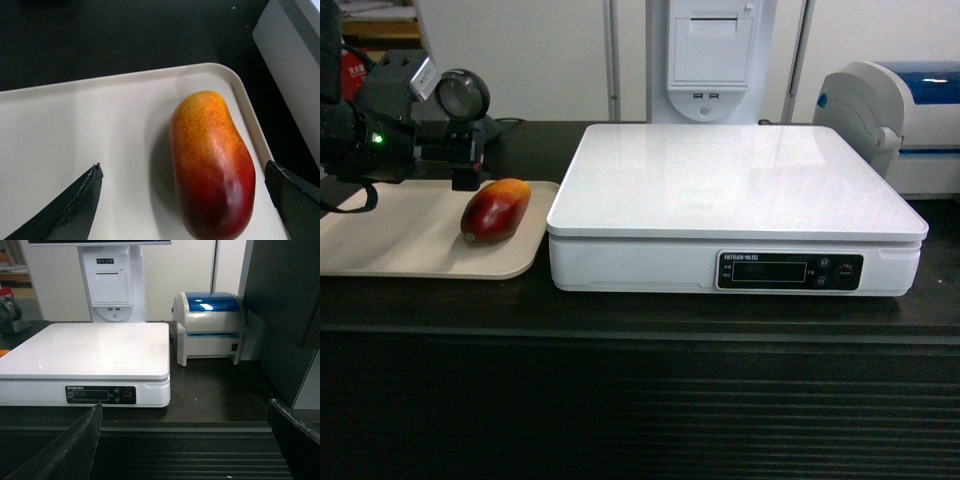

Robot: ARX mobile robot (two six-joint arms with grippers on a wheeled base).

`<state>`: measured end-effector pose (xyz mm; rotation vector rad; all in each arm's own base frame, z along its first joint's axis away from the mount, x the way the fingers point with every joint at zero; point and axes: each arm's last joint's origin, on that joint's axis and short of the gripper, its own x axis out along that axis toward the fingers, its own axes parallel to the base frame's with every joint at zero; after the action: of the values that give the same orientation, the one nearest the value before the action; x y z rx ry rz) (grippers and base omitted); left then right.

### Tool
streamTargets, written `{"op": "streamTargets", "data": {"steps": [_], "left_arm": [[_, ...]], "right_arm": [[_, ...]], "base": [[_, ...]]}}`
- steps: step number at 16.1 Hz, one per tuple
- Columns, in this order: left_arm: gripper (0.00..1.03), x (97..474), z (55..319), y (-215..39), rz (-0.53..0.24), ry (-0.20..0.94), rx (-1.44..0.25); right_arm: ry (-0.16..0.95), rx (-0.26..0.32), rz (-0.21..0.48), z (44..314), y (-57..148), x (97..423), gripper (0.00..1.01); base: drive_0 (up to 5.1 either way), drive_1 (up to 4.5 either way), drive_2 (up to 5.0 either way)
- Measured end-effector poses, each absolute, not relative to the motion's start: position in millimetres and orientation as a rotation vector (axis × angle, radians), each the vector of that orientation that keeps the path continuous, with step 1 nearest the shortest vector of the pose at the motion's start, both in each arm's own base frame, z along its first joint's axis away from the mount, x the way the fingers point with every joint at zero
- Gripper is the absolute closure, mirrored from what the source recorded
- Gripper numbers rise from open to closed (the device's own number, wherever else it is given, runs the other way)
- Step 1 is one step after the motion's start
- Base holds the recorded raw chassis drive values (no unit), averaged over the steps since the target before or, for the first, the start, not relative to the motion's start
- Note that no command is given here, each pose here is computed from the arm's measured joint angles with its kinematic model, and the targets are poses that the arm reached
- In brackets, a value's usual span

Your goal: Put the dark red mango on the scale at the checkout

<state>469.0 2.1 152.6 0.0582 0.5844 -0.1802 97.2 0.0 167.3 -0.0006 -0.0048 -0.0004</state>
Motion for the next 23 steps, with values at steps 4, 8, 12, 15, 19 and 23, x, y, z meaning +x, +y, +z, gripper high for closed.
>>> {"op": "streamTargets", "data": {"steps": [4,8,12,15,19,23], "left_arm": [[0.05,485,155,-15,-0.226,0.596,0.056],[0.05,490,142,-23,-0.236,0.645,0.066],[0.05,497,140,-22,-0.213,0.641,0.099],[0.05,501,135,-20,-0.212,0.659,0.089],[0.05,502,123,-19,-0.214,0.698,0.062],[0.05,507,110,-19,-0.217,0.728,0.06]], "right_arm": [[-0.005,-0.001,-0.001,167,0,97,0.03],[-0.005,-0.001,0.0,167,0,97,0.03],[-0.004,-0.001,0.0,167,0,97,0.03],[-0.004,-0.001,0.0,167,0,97,0.03],[-0.005,-0.001,0.0,167,0,97,0.03],[-0.004,-0.001,0.0,167,0,97,0.03]], "base": [[0.0,0.0,0.0],[0.0,0.0,0.0],[0.0,0.0,0.0],[0.0,0.0,0.0],[0.0,0.0,0.0],[0.0,0.0,0.0]]}}
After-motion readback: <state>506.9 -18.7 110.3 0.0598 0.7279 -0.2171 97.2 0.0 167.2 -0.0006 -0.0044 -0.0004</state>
